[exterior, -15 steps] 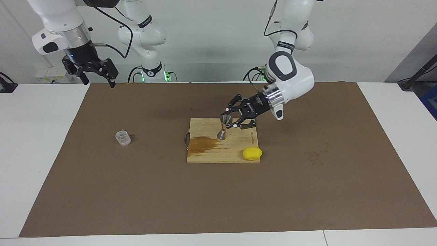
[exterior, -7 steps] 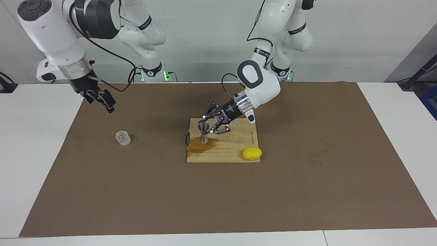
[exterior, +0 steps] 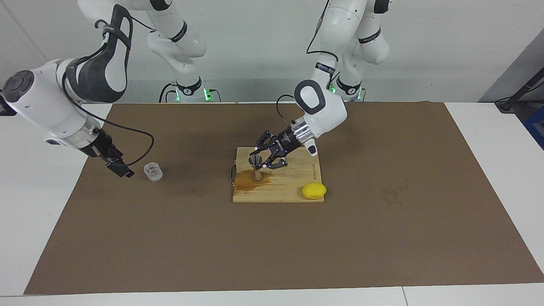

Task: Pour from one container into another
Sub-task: 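Lift the glass with the left gripper and tilt it over the board, then set the glass back down and open the left gripper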

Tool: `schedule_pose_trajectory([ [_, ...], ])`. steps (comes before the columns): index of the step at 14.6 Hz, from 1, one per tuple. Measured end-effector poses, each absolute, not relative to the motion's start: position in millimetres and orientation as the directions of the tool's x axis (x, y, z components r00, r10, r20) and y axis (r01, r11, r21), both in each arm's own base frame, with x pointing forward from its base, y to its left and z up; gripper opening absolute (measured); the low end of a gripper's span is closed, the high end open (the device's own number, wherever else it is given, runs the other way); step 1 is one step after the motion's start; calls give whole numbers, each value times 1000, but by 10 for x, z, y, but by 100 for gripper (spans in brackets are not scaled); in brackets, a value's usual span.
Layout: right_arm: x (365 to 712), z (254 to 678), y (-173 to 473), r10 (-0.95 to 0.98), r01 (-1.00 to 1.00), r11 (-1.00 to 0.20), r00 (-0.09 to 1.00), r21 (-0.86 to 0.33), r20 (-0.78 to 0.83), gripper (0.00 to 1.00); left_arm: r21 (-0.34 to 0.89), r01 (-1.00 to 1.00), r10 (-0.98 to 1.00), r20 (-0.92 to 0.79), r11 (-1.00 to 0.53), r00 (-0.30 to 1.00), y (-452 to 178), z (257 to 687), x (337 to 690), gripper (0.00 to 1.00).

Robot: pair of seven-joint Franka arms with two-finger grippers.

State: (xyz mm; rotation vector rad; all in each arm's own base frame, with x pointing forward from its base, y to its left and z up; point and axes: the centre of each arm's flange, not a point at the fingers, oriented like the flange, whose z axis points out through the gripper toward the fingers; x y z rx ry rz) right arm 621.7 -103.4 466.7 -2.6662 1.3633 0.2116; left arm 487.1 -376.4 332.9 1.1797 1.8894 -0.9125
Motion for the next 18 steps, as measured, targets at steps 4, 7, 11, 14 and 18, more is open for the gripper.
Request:
schedule_pose_trajectory([
  [4,6197,4646,-1144,-813,-843,-531,536,-87,-227,100,-140,948,448,-855,286,-261,-3856,3277,4775,50],
  [7,6132,4518,-1152,-820,-854,-517,515,-62,-250,100,-102,959,461,-860,265,-219,-3863,3276,4768,82],
  [11,6028,4395,-1113,-816,-854,-519,509,-39,-273,100,-60,959,469,-863,277,-189,-3661,3363,4952,100],
  [14,6014,4446,-1111,-817,-854,-519,510,-44,-268,100,3,973,478,-872,231,-111,-3478,3669,5106,100],
  [18,5978,4499,-1064,-811,-849,-527,516,-40,-275,100,100,982,496,-868,159,8,-2954,4210,5267,100],
])
